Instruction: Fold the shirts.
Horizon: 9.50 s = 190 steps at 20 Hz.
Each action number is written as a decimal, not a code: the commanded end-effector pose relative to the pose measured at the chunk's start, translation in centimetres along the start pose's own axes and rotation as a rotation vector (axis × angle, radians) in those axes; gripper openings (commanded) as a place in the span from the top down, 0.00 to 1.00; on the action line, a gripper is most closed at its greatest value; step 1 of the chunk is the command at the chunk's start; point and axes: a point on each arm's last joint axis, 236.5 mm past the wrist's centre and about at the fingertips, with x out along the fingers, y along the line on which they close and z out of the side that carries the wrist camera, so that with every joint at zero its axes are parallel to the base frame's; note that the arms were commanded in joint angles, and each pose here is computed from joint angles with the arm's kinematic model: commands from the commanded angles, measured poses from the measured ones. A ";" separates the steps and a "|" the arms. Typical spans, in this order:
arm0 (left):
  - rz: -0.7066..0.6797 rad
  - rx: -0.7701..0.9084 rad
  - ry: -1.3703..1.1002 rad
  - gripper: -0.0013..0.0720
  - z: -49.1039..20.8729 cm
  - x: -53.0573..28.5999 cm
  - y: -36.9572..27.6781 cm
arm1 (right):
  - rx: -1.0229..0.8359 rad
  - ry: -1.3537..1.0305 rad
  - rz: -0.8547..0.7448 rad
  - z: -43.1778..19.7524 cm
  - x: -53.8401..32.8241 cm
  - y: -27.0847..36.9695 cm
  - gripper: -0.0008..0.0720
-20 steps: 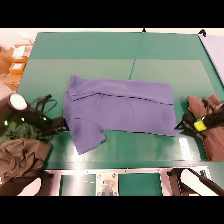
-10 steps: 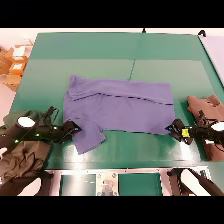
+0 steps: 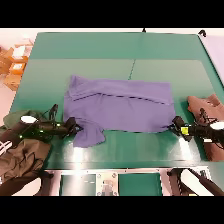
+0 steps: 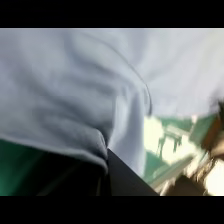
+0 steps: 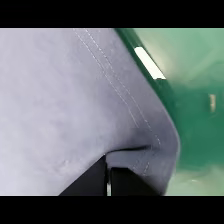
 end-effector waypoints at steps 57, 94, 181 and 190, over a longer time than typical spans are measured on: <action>-0.070 0.531 -0.127 0.95 19.9 2.4 -22.4 | -0.530 0.484 0.287 14.6 1.0 15.4 0.97; 0.913 0.554 -0.029 0.95 20.6 -17.3 -8.7 | -0.979 0.279 0.739 -21.1 1.7 50.7 0.96; 0.630 0.574 0.105 0.95 0.5 -9.8 -9.6 | -0.487 0.087 -0.032 -2.7 -8.3 9.0 0.97; 0.641 0.481 0.102 0.95 -5.0 -9.6 -3.1 | -0.647 0.167 0.007 -8.9 -6.3 10.0 0.97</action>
